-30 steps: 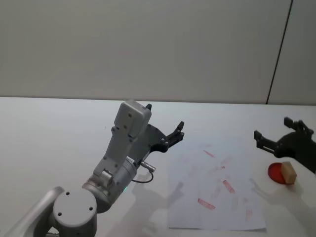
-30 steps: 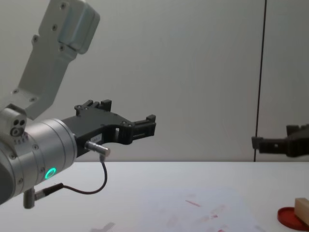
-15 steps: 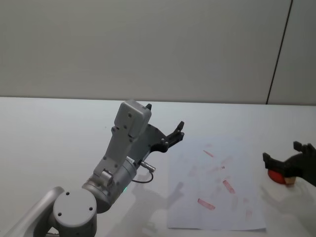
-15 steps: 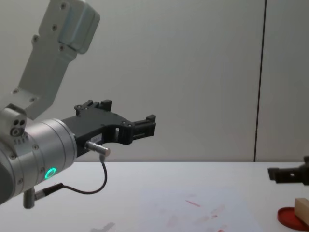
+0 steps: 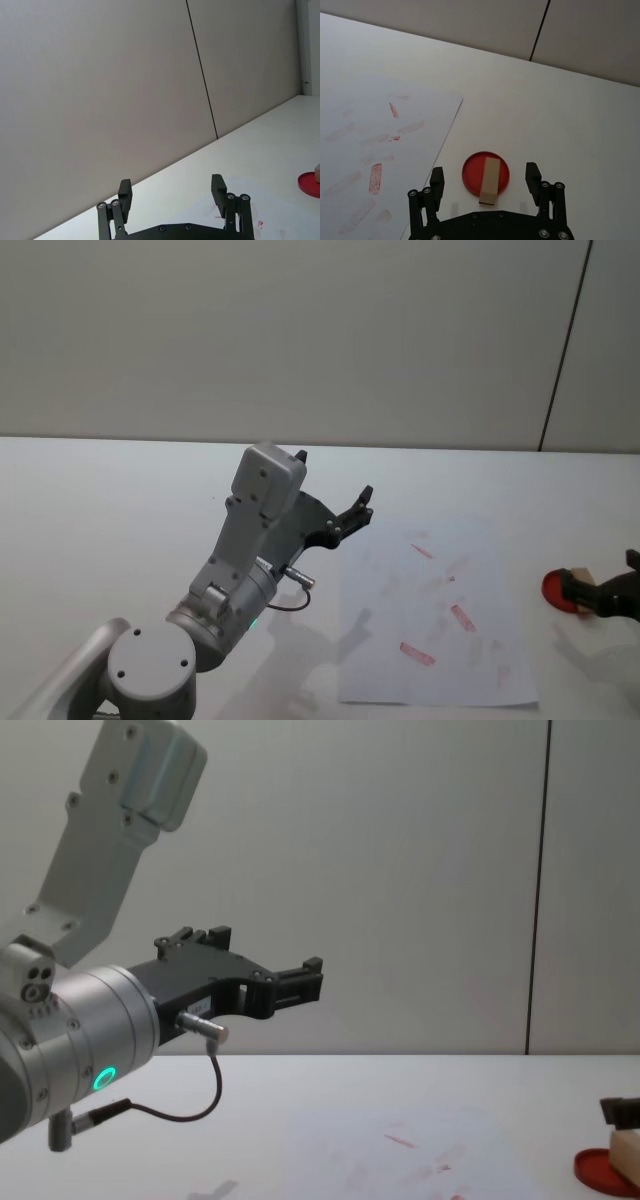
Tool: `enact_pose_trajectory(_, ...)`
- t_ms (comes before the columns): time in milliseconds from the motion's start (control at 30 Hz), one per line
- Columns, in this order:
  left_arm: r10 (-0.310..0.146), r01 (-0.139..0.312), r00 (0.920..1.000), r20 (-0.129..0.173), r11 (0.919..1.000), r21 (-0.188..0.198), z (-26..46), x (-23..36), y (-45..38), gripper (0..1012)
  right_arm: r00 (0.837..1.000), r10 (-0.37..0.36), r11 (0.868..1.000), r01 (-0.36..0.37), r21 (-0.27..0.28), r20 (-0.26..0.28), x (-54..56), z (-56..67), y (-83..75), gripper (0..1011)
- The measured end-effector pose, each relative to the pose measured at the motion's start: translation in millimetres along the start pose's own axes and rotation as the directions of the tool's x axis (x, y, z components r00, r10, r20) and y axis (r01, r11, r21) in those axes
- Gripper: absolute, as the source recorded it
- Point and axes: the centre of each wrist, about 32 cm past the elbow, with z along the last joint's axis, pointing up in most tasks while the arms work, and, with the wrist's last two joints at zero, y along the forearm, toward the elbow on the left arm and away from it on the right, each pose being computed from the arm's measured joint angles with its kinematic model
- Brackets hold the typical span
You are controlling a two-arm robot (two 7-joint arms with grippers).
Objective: Use the one hand to pick up the stamp and affix it onto the A4 paper.
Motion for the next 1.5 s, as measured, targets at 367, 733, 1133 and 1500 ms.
enact_pose_trajectory(367, 0.000, 0.000, 1.0000, 0.000, 1.0000, 0.000, 0.0, 0.0, 0.0, 1002, 0.997, -0.038, 0.999, 0.035, -0.040, -0.060, -0.7, 1.1, -0.3, 1001)
enact_pose_trajectory(733, 0.000, 0.000, 1.0000, 0.000, 1.0000, 0.000, 0.0, 0.0, 0.0, 1002, 0.988, -0.076, 0.995, 0.065, -0.081, -0.135, 3.9, 1.3, 10.1, 1001)
enact_pose_trajectory(1133, 0.000, 0.000, 1.0000, 0.000, 1.0000, 0.000, 0.0, 0.0, 0.0, 1002, 0.981, -0.091, 0.992, 0.074, -0.105, -0.169, 7.1, 2.0, 21.4, 1001)
enact_pose_trajectory(1500, 0.000, 0.000, 1.0000, 0.000, 1.0000, 0.000, 0.0, 0.0, 0.0, 1002, 0.983, -0.078, 0.990, 0.057, -0.127, -0.167, 5.5, 1.5, 31.7, 1001)
